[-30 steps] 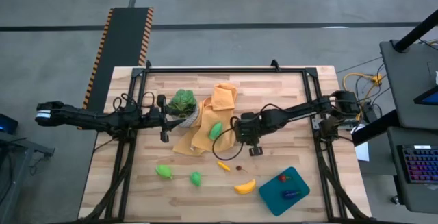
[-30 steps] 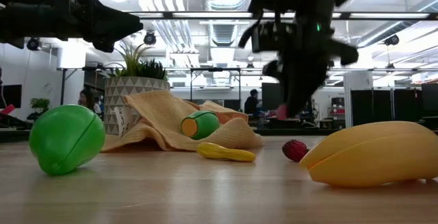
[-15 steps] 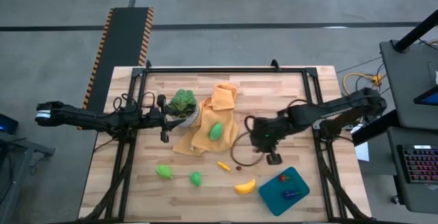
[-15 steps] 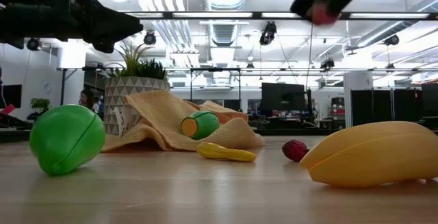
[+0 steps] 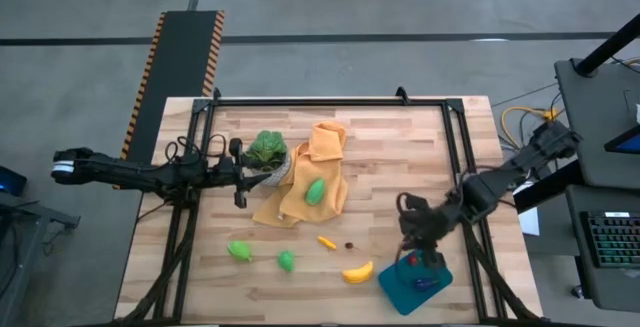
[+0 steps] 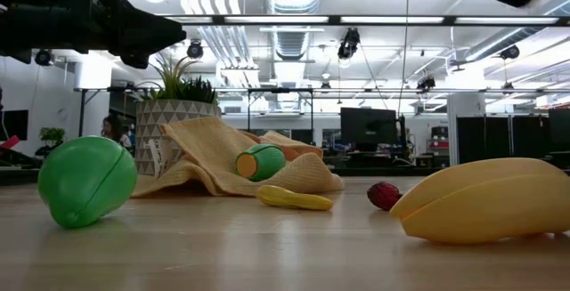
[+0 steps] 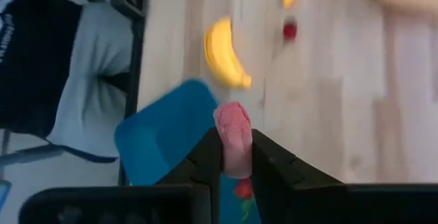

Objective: Pick and placing Produce into tupperware
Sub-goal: Put the apricot into the blue bin, then put the cherry into the blue bin

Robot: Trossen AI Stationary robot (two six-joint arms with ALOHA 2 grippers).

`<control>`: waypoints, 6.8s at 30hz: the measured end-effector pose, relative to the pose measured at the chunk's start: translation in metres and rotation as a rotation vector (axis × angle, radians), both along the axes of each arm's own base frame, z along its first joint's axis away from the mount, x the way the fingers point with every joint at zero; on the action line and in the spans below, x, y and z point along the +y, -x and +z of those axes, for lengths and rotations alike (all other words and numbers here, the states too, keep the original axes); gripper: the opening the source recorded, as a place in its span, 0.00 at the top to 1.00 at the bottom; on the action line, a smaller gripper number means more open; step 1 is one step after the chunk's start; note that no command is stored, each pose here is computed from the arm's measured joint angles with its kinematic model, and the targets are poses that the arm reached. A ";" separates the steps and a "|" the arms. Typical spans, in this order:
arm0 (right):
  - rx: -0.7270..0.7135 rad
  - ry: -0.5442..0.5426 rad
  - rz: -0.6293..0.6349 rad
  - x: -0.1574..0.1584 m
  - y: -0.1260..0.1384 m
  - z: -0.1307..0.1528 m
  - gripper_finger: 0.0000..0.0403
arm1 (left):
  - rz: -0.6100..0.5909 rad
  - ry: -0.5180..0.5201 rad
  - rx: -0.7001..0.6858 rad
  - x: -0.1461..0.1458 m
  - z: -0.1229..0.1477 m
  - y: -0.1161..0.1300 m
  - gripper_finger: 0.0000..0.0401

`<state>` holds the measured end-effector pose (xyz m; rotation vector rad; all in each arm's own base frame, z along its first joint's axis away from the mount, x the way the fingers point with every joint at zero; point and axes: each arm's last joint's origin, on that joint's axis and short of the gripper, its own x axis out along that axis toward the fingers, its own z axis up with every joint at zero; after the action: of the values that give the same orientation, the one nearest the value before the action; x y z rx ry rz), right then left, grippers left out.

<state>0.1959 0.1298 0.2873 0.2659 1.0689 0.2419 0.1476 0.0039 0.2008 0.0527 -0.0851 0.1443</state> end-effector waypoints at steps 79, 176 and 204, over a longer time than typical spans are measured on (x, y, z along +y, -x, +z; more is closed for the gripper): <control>-0.172 0.298 -0.265 0.058 -0.005 -0.025 0.71 | 0.000 -0.001 -0.011 0.000 0.002 0.000 0.70; -0.015 0.114 -0.190 0.009 -0.095 -0.166 0.52 | -0.020 -0.002 -0.058 -0.001 0.006 0.000 0.70; -0.017 0.103 -0.129 0.011 -0.095 -0.165 0.98 | -0.020 -0.001 -0.058 -0.001 0.006 0.000 0.70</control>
<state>0.2905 0.1410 0.1223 0.2387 1.0395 0.0731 0.1479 0.0033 0.2072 0.0491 -0.1440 0.1258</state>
